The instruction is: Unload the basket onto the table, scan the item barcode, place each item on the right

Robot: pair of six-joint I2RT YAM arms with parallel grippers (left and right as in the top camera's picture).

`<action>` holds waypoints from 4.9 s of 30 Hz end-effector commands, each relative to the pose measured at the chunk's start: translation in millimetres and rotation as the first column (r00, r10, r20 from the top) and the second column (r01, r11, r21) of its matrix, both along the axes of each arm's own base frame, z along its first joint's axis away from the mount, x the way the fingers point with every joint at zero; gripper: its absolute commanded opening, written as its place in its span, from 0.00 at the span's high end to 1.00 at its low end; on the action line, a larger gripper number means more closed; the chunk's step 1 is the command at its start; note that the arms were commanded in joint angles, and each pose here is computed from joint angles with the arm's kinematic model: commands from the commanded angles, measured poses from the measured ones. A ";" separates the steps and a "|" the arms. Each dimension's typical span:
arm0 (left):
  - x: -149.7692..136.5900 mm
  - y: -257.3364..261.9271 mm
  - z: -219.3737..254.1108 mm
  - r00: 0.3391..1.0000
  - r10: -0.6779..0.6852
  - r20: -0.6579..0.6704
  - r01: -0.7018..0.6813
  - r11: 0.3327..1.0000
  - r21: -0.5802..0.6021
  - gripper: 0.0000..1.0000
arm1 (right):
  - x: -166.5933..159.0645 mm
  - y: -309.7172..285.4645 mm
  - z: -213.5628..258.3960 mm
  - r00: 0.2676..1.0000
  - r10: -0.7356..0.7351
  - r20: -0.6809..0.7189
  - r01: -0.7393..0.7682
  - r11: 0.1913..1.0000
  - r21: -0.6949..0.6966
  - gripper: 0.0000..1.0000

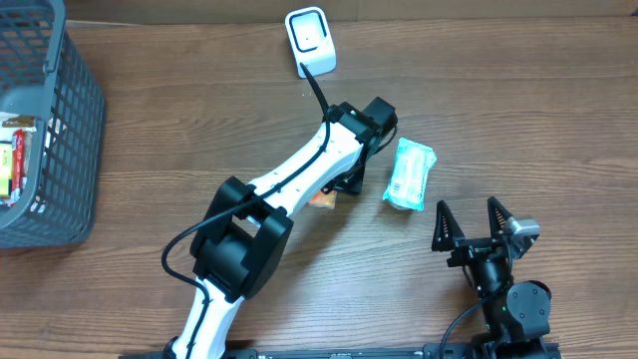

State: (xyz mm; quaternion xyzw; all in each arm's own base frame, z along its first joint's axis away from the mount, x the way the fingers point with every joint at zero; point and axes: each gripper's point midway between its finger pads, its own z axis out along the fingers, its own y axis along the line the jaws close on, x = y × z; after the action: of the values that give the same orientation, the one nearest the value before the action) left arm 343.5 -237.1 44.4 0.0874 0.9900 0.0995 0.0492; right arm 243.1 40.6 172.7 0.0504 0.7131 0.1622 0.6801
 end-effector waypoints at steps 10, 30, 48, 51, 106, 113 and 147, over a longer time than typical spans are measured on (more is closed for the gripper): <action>20.7 -41.3 81.6 0.995 -0.095 0.024 0.098 0.957 -0.273 0.27 | 0.5 -2.8 -2.4 1.000 -0.013 0.002 0.013 1.000 -0.002 0.00; -5.4 -134.2 90.6 0.950 -0.281 0.138 0.313 0.855 -0.414 0.00 | 0.5 -2.8 -2.4 1.000 -0.013 0.002 0.013 1.000 -0.002 0.00; -17.4 -141.4 43.5 0.951 -0.293 0.097 0.307 0.866 -0.395 0.21 | 0.5 -2.8 -2.4 1.000 -0.013 0.002 0.013 1.000 -0.002 0.00; -15.1 -143.9 44.6 0.950 -0.292 0.110 0.311 0.861 -0.402 0.27 | 0.5 -2.8 -2.4 1.000 -0.013 0.002 0.013 1.000 -0.002 0.00; 16.7 -65.8 66.7 0.988 -0.036 0.150 0.077 0.959 -0.275 0.63 | 0.5 -2.8 -2.4 1.000 -0.013 0.002 0.013 1.000 -0.002 0.00; -6.2 -82.5 26.4 0.996 -0.056 0.074 0.078 0.937 -0.341 0.62 | 0.5 -2.8 -2.4 1.000 -0.013 0.002 0.013 1.000 -0.002 0.00; 32.5 77.1 10.5 0.988 0.151 -0.011 -0.151 0.986 -0.075 0.44 | 0.5 -2.8 -2.4 1.000 -0.013 0.002 0.013 1.000 -0.002 0.00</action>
State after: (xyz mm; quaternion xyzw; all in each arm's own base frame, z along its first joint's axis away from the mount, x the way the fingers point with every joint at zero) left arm 383.7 -166.0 59.3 -0.0016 0.9978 0.0522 0.0412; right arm 243.1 40.6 172.7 0.0504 0.7131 0.1624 0.6801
